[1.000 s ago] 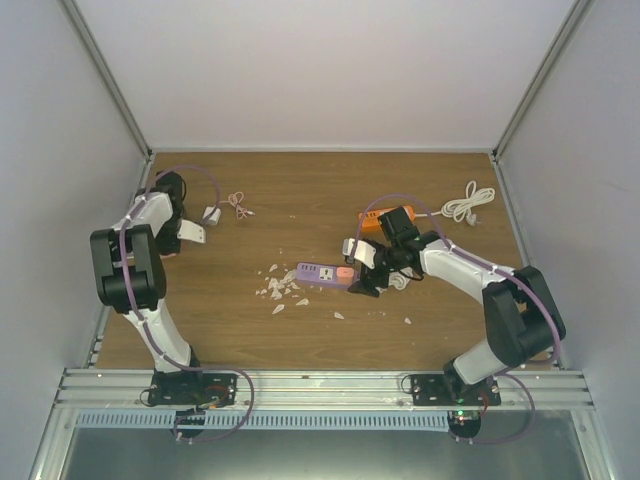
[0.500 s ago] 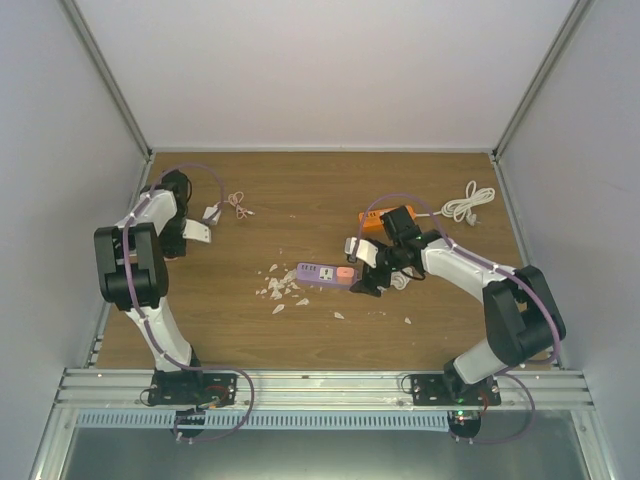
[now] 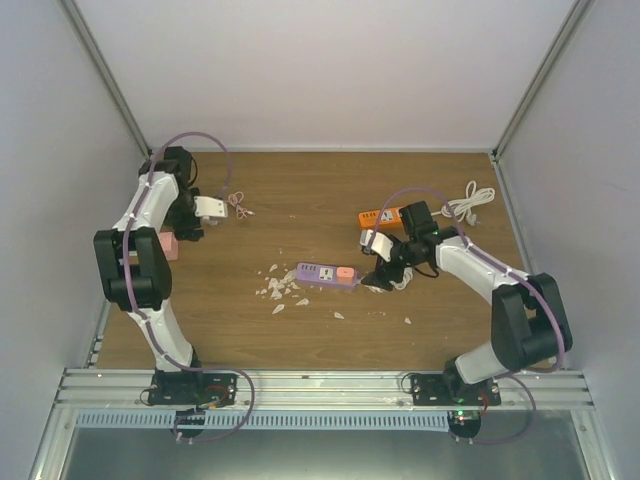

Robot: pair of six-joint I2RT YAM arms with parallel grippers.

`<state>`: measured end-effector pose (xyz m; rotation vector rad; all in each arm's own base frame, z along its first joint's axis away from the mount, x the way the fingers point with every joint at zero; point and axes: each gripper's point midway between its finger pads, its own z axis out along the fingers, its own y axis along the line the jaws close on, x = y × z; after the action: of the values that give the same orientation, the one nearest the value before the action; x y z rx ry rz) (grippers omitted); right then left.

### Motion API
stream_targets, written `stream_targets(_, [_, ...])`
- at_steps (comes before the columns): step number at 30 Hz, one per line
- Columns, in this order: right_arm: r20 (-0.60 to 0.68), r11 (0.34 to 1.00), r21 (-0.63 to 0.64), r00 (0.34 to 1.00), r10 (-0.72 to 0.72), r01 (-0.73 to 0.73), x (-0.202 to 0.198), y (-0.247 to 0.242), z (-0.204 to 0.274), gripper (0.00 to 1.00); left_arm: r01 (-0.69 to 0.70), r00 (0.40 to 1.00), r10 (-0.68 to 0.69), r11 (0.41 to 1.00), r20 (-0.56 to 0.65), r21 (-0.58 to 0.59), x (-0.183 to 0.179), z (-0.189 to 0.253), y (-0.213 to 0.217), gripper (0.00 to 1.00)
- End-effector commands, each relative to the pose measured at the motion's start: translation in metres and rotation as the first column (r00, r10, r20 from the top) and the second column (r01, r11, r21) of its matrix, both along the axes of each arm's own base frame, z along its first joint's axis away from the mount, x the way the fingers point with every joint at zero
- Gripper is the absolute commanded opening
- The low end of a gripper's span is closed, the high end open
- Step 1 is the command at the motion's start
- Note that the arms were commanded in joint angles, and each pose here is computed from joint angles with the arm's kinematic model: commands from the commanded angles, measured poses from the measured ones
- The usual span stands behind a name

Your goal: Pull the plug off the socket

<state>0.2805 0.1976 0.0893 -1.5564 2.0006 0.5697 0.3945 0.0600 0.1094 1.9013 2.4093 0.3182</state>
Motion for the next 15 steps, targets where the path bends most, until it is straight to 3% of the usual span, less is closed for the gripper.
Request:
stream_targets(1, [0.006,1.0,0.025,1.0,0.003,-0.003,-0.006,-0.01,0.01,0.89,0.077,0.996,-0.066,0.968,0.056,-0.238,-0.006,0.03,-0.064,0.9])
stream_targets(5, [-0.016,0.999,0.033,1.0,-0.011,0.011,-0.013,-0.021,0.005,0.86,0.155,0.985,-0.108,0.891,0.133,-0.426,-0.007,0.058,-0.114,0.9])
stream_targets(9, [-0.021,1.0,0.024,1.0,-0.006,0.006,-0.019,-0.026,-0.004,0.84,0.261,0.965,-0.194,0.763,0.176,-0.592,-0.022,0.079,-0.181,0.89])
stream_targets(15, [-0.021,1.0,-0.002,1.0,-0.007,0.007,-0.021,-0.03,-0.016,0.8,0.385,0.918,-0.315,0.573,0.24,-0.723,-0.053,0.091,-0.269,0.86])
